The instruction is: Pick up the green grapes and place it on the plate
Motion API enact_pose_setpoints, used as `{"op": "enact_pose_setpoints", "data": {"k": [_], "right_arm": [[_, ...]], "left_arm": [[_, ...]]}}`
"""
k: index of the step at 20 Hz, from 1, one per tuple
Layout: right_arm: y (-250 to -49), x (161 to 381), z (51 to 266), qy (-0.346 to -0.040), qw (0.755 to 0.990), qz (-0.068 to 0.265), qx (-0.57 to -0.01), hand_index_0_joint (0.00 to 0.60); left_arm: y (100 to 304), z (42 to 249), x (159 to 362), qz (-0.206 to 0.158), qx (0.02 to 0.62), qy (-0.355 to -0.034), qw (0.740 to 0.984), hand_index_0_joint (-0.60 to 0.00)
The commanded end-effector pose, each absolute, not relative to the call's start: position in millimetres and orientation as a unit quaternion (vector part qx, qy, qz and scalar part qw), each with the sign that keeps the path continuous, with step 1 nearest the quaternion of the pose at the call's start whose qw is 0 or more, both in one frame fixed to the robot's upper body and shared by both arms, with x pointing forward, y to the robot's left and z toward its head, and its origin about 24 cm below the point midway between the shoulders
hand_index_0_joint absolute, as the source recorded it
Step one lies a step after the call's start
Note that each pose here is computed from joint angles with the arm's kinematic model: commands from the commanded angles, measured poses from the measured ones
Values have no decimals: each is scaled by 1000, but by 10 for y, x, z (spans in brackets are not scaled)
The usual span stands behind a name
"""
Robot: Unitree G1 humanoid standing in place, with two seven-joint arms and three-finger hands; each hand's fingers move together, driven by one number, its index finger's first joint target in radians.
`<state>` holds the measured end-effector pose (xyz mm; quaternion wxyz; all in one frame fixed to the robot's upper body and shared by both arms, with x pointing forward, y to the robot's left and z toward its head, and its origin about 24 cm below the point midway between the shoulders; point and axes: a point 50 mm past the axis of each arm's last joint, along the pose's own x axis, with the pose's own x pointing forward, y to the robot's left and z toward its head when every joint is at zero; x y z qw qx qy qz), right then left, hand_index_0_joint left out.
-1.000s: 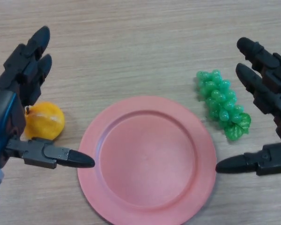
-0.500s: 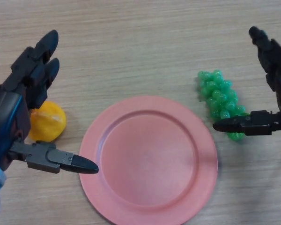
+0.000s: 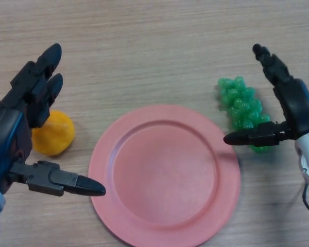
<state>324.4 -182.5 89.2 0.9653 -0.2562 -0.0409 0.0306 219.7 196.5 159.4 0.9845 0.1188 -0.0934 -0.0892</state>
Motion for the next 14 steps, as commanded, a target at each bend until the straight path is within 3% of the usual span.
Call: {"op": "enact_pose_setpoints", "data": {"k": [1,3,4,5,6,8,13,14], "right_arm": [[-1873,3335,1300,-164,949,-3,-268,0],[-1876,3365,1285,-164,950,-1,-268,200],[-1885,3390,1267,-162,949,3,-269,350],[-1896,3414,1236,-156,949,8,-275,451],[-1940,3469,1123,-133,942,28,-306,596],[-2004,3478,1076,-124,940,31,-317,600],[-2044,3483,1038,-106,951,30,-289,600],[-2057,3481,1088,-102,959,30,-263,600]], "left_arm": [[2010,1925,2112,-66,141,-205,966,0],[2013,1929,2111,-64,141,-206,966,0],[2018,1926,2109,-64,140,-206,966,0],[2024,1924,2108,-63,138,-206,967,0],[2048,1920,2105,-61,136,-206,967,0],[2067,1950,2112,-61,139,-206,967,0],[2059,1956,2122,-64,146,-203,966,0],[2049,1956,2124,-66,149,-202,966,0]]}}
